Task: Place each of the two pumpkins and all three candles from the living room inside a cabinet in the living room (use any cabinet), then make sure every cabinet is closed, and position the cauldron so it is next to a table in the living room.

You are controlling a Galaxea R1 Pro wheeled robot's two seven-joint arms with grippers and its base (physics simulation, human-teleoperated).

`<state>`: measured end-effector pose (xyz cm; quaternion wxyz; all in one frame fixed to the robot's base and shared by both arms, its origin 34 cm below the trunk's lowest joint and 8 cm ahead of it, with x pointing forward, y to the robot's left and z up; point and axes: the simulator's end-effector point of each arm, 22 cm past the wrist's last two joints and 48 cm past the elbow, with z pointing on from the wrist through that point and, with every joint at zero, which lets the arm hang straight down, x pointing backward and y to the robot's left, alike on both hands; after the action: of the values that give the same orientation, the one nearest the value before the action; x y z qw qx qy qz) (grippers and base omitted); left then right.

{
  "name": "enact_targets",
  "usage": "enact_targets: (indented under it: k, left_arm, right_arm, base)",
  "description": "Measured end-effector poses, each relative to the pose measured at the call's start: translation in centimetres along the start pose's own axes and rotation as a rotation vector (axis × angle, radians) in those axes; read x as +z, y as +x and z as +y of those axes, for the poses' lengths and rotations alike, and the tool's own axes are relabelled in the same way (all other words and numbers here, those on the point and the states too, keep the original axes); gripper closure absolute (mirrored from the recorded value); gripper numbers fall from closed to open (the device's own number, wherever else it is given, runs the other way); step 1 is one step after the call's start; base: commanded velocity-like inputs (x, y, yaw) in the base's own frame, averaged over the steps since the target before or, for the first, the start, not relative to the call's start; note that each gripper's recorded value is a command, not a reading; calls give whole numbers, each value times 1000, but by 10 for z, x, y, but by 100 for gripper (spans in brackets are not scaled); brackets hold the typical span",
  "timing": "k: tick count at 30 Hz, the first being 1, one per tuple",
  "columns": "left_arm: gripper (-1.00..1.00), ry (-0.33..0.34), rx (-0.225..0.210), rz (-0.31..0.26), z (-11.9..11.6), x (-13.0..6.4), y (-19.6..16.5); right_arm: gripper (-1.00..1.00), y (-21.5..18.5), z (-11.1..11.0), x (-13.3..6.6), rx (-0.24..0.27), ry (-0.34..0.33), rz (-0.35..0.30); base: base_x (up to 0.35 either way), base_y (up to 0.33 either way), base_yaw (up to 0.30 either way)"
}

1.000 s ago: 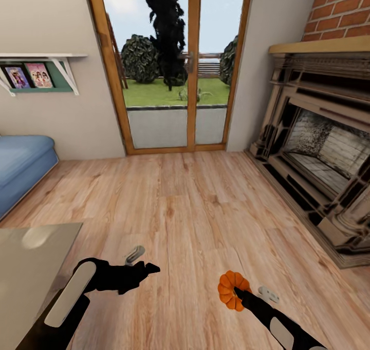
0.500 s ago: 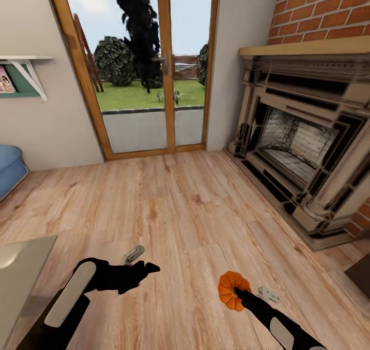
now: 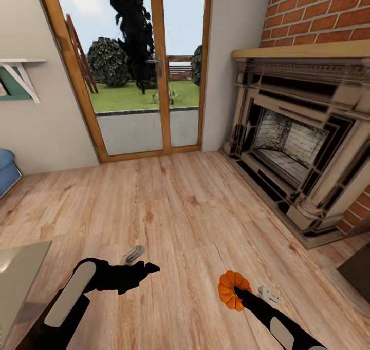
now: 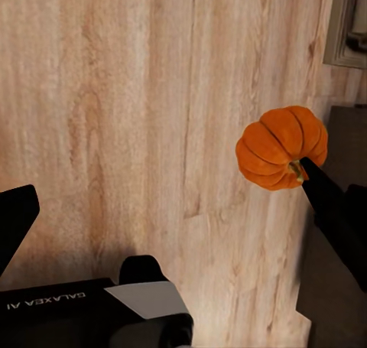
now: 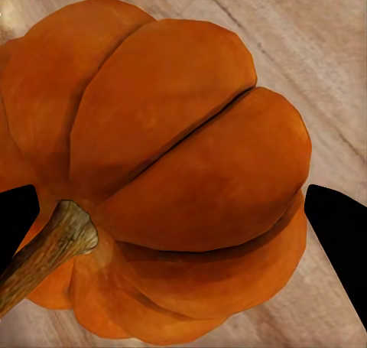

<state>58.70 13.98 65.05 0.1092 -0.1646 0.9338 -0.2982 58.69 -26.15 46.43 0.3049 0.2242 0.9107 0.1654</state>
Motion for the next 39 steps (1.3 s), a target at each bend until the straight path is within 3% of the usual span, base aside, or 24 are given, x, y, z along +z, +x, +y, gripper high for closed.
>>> enact_targets:
  k: [8,39]
  left_arm:
    - [-100,-1,-1,1,-4,-5,-1]
    - [-100,-3,0,1,-3,-6,-2]
  right_arm:
    - [100,-4,4,-5,-1,0,-1]
    - [100,-2,4,-5,-1,2,5]
  base:
    - [0,0,-74]
    - [0,0,-275]
